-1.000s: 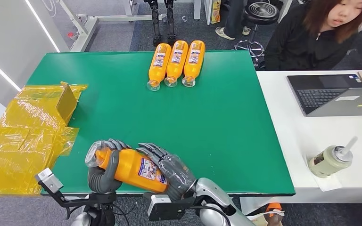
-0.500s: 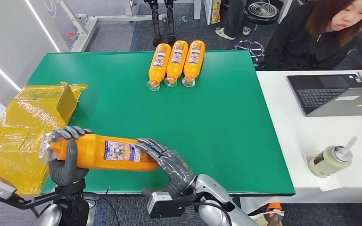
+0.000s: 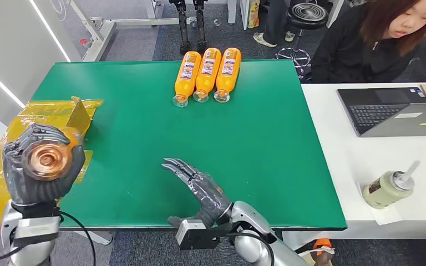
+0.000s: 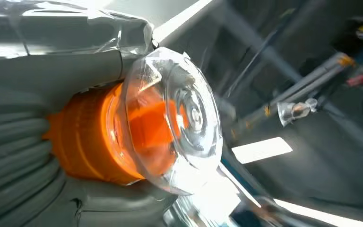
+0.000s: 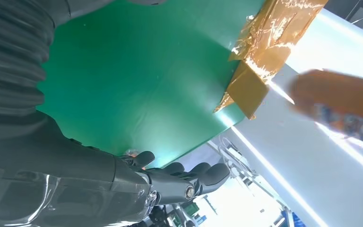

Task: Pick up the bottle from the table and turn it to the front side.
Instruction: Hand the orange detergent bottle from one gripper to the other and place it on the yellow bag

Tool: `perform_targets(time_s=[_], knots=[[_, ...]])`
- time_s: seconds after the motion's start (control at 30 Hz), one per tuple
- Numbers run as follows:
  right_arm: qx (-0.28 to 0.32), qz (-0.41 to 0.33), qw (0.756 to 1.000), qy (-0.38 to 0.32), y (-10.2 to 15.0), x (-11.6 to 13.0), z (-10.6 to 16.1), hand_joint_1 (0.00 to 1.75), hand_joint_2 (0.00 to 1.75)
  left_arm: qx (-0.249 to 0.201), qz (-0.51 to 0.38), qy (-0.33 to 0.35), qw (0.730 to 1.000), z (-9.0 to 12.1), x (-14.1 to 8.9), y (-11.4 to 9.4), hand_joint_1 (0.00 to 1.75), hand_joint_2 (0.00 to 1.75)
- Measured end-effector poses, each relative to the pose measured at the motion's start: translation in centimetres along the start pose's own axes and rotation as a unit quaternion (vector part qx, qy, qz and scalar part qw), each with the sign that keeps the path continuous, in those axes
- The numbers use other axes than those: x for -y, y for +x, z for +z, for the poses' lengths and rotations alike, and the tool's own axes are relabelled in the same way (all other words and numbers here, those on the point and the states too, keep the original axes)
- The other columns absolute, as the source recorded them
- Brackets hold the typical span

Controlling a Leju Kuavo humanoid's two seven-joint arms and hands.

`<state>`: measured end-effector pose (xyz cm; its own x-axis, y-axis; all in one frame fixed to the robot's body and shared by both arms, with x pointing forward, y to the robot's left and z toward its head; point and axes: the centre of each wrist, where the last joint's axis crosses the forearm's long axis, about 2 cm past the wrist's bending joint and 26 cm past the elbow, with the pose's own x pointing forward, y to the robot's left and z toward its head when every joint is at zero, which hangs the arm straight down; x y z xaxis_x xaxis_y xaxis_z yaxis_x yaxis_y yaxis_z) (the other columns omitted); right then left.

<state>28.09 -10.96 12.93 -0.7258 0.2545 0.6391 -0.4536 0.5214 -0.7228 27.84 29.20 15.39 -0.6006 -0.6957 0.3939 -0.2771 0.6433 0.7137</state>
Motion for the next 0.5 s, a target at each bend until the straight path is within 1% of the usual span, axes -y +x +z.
perform_targets(time_s=[0.07, 0.2, 0.33, 0.5], knots=[[0.001, 0.001, 1.000, 0.001, 0.0, 0.1, -0.1, 0.00, 1.75, 0.018, -0.110, -0.011, 0.994, -0.4, -0.5, -0.4, 1.75, 1.75], [0.001, 0.000, 1.000, 0.003, 0.1, 0.0, -0.1, 0.00, 1.75, 0.022, -0.244, -0.053, 0.968, -0.1, -0.2, -1.2, 1.75, 1.75], [-0.001, -0.003, 1.000, 0.000, 0.3, 0.0, 0.2, 0.00, 1.75, 0.006, -0.312, -0.108, 0.944, 0.5, 1.4, -2.9, 1.75, 1.75], [0.000, -0.011, 1.000, 0.000, 0.3, 0.2, 0.7, 0.00, 1.75, -0.035, -0.391, -0.183, 0.901, 2.2, 3.9, -6.2, 1.75, 1.75]])
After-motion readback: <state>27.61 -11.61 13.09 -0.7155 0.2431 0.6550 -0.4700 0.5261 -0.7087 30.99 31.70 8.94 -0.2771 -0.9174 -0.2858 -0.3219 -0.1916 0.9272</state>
